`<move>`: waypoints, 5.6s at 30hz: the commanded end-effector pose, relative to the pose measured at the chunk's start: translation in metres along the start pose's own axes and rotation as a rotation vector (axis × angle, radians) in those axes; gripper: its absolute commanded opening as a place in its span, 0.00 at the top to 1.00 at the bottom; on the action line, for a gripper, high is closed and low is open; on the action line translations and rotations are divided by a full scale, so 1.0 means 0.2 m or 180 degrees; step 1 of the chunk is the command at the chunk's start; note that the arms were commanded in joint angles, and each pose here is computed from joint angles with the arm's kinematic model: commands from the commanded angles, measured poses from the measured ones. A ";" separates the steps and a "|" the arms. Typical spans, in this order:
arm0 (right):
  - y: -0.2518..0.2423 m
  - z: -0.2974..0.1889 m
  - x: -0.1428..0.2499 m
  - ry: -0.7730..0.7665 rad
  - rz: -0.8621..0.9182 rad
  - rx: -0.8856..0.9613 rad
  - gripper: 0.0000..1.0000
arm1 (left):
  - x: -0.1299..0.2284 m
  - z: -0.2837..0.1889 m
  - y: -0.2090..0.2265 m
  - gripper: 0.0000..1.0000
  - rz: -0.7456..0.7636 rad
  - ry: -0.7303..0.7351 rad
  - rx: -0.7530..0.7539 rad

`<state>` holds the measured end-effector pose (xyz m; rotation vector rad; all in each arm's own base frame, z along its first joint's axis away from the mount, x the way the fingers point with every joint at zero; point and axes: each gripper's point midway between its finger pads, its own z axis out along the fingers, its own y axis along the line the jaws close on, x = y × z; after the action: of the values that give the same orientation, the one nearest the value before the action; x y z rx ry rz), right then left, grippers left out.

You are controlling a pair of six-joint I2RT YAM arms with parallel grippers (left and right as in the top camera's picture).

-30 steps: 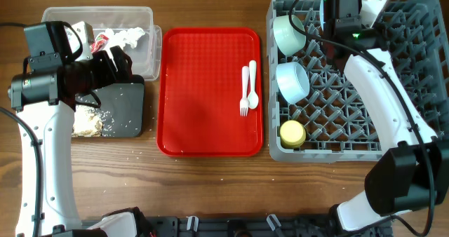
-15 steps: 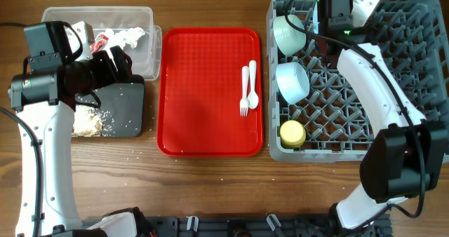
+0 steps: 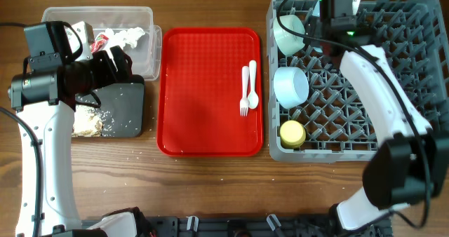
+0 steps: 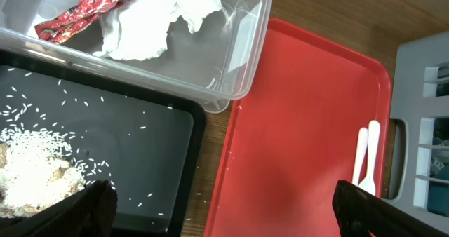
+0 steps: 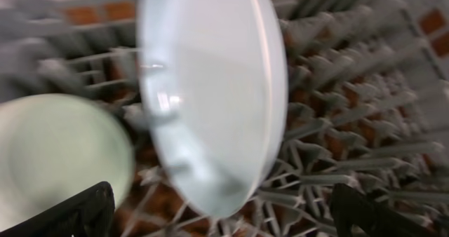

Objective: Sort waste into correct bins and load items into the dishwasher rack
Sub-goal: 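Release the plate and withdraw the right gripper from the rack, then move the right gripper to the white fork and spoon and grasp both, then lift the fork and spoon and lower them into the rack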

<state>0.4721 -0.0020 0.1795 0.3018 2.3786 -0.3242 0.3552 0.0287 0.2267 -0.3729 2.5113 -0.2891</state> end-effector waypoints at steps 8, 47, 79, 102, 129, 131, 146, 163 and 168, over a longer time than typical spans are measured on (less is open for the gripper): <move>0.51 -0.76 -0.17 -0.0325 -0.0083 -0.2793 0.01 | -0.02 0.00 0.01 0.00 0.0050 -0.0021 -0.0016; 1.04 -0.06 0.89 0.1846 -0.0616 -0.1138 0.25 | -0.02 0.00 0.01 0.00 0.0050 -0.0021 -0.0016; 1.04 0.10 0.89 0.1790 -0.0613 -0.0698 0.31 | -0.02 0.00 0.01 0.00 0.0050 -0.0022 -0.0015; 1.12 0.18 1.19 0.2308 -0.0537 -0.0863 0.78 | -0.02 0.00 0.01 0.00 0.0050 -0.0022 -0.0015; 1.20 -0.20 0.81 0.1860 -0.1273 -0.1977 0.96 | -0.02 0.00 0.01 0.00 0.0050 -0.0022 -0.0015; 1.14 -0.27 0.73 0.1760 -0.1307 -0.2019 0.96 | -0.02 0.00 0.01 0.00 0.0050 -0.0022 -0.0015; 0.31 -0.52 0.23 0.1343 -0.0593 -0.1695 0.96 | -0.02 0.00 0.01 0.00 0.0050 -0.0022 -0.0015; -0.19 -0.13 0.63 0.2048 -0.0428 -0.0725 0.82 | -0.02 0.00 0.01 0.00 0.0050 -0.0021 -0.0016; -0.18 -0.11 0.62 0.2007 -0.0351 -0.0727 0.52 | -0.02 0.00 0.01 0.00 0.0050 -0.0022 -0.0015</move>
<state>0.3529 -0.0114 0.1086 0.1785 3.0617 0.0275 0.3552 0.0288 0.2267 -0.3731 2.5113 -0.2887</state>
